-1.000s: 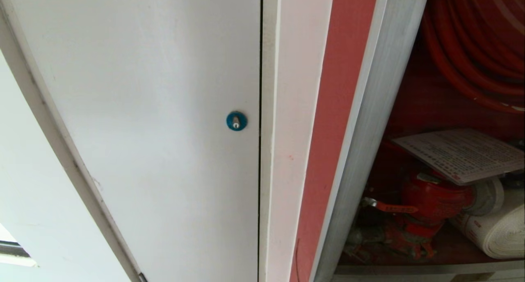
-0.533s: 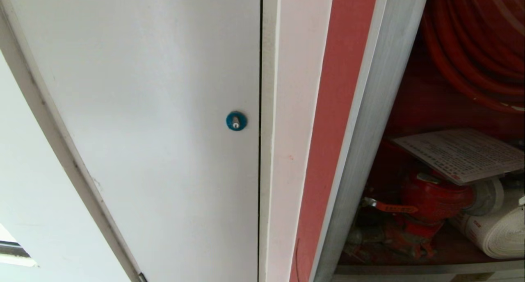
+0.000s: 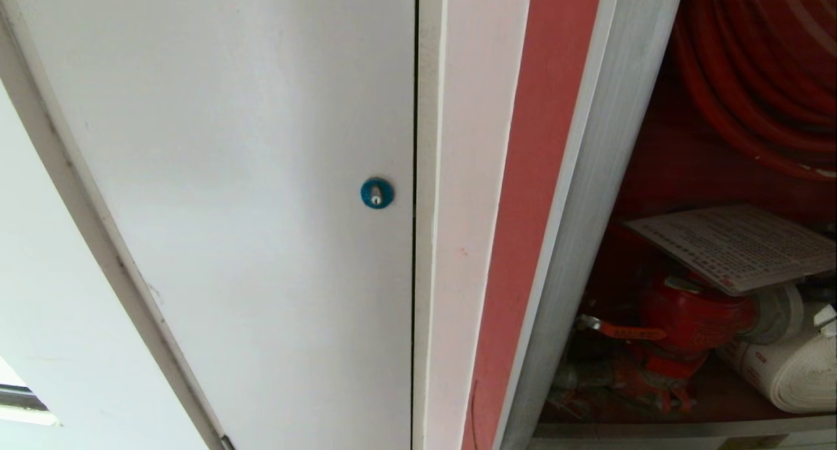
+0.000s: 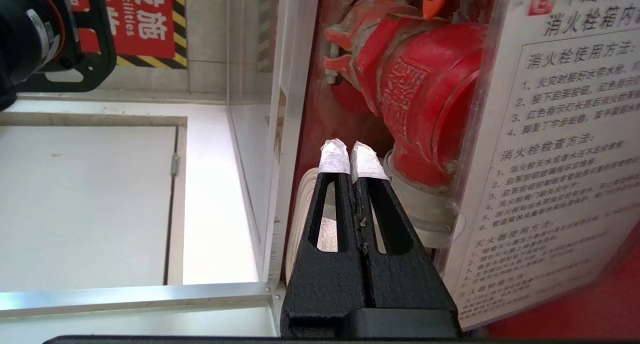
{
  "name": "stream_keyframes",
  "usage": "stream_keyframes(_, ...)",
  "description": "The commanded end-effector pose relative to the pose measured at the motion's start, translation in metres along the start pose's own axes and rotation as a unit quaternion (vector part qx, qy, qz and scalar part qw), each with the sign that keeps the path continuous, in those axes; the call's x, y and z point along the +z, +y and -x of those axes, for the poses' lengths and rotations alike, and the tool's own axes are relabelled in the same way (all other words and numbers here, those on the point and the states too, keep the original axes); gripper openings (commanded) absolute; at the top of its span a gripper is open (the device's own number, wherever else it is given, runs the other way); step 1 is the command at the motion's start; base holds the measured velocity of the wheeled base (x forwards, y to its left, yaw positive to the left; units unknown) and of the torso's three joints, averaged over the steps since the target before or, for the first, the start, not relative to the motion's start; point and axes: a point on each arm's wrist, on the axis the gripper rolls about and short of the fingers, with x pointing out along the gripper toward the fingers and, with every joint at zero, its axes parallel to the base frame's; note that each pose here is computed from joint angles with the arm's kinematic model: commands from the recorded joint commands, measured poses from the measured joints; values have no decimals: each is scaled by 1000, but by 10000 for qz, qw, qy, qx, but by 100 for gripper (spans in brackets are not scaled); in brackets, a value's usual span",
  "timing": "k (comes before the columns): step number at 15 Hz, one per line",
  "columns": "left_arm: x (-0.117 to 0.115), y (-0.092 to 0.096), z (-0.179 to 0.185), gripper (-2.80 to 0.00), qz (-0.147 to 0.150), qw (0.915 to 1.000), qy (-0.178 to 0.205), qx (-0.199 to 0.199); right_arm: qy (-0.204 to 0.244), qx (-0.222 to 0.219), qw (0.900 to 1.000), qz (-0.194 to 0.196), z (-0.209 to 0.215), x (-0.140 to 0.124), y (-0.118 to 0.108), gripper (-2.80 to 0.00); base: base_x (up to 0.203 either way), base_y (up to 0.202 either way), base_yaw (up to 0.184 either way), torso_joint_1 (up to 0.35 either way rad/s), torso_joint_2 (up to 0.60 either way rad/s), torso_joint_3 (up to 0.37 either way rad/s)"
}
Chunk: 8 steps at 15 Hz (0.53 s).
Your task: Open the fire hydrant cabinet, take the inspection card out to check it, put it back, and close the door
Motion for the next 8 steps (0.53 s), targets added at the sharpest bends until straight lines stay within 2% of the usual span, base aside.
stream_keyframes(1, -1, 0, 0, -280, 0, 10000, 10, 1, -15, 53, 10000, 5, -2, -1, -3, -280, 0, 0, 0, 0, 0, 0)
stream_keyframes(8, -1, 0, 0, -280, 0, 10000, 10, 1, 22, -121, 9999, -56, -7, -3, -16, -280, 0, 0, 0, 0, 0, 0)
